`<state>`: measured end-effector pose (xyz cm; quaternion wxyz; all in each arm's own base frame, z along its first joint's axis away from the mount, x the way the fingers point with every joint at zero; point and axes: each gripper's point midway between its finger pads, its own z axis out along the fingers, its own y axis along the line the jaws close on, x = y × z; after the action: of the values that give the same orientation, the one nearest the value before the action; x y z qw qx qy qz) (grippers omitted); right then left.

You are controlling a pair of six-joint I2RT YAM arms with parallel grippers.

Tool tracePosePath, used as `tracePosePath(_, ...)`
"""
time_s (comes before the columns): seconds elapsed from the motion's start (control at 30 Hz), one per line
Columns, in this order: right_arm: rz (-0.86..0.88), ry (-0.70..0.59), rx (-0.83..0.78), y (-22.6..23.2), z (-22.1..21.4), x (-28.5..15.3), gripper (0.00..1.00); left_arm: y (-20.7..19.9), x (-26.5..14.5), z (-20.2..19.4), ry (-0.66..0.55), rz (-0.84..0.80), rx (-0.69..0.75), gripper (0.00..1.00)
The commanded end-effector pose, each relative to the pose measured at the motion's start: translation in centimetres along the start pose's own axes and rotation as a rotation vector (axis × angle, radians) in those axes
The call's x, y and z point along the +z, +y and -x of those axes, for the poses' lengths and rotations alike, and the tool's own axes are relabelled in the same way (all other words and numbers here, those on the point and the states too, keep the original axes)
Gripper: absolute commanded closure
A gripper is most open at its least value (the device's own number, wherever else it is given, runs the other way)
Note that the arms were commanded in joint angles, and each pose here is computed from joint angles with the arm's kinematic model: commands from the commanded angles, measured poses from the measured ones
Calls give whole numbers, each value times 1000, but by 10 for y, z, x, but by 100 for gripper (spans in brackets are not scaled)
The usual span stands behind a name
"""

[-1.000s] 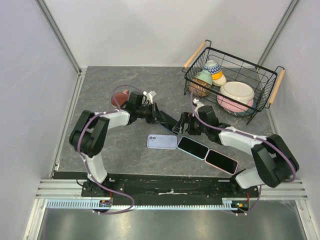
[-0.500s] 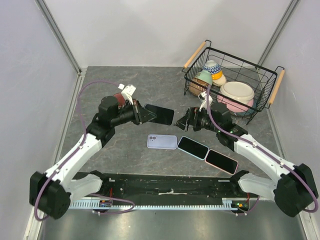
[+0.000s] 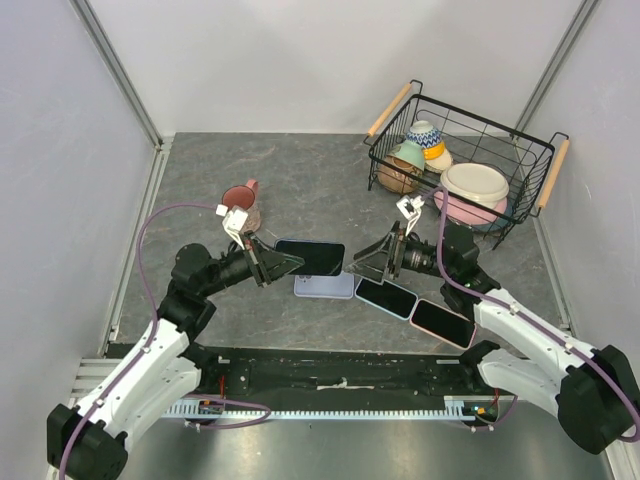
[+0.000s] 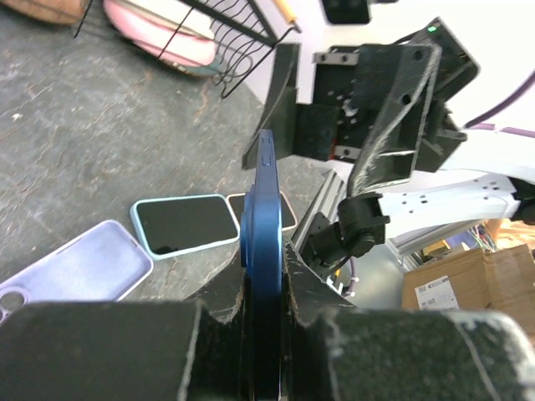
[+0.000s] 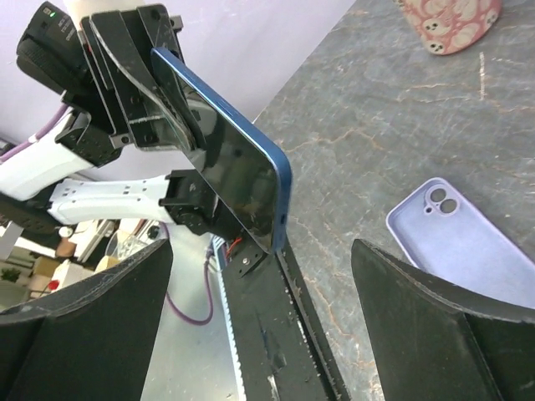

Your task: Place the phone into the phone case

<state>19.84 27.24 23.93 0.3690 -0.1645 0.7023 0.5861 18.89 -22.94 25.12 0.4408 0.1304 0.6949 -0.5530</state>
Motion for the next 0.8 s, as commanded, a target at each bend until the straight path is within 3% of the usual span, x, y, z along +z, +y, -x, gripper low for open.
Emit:
tracePosePath(0.0,132,-16,4,23,-2,-5,6,-45,-6,30,-112,-171,62,98)
tracePosePath(0.23,311,-77,-2,53,1,-6,11,-48,-3,26,-96,-216,31,98)
tracePosePath(0.43,326,-73,1,57,-1,10,19,-47,-2,23,-87,-226,2,98)
tracePosePath(0.63,343,-68,-15,58,3,20,47,-48,-1,23,-86,-233,5,98)
tracePosePath(0.67,345,-74,-18,59,5,20,57,-48,-1,23,-83,-235,5,98)
tracePosePath(0.77,341,-104,-33,63,11,17,57,-47,-1,20,-71,-239,-2,98)
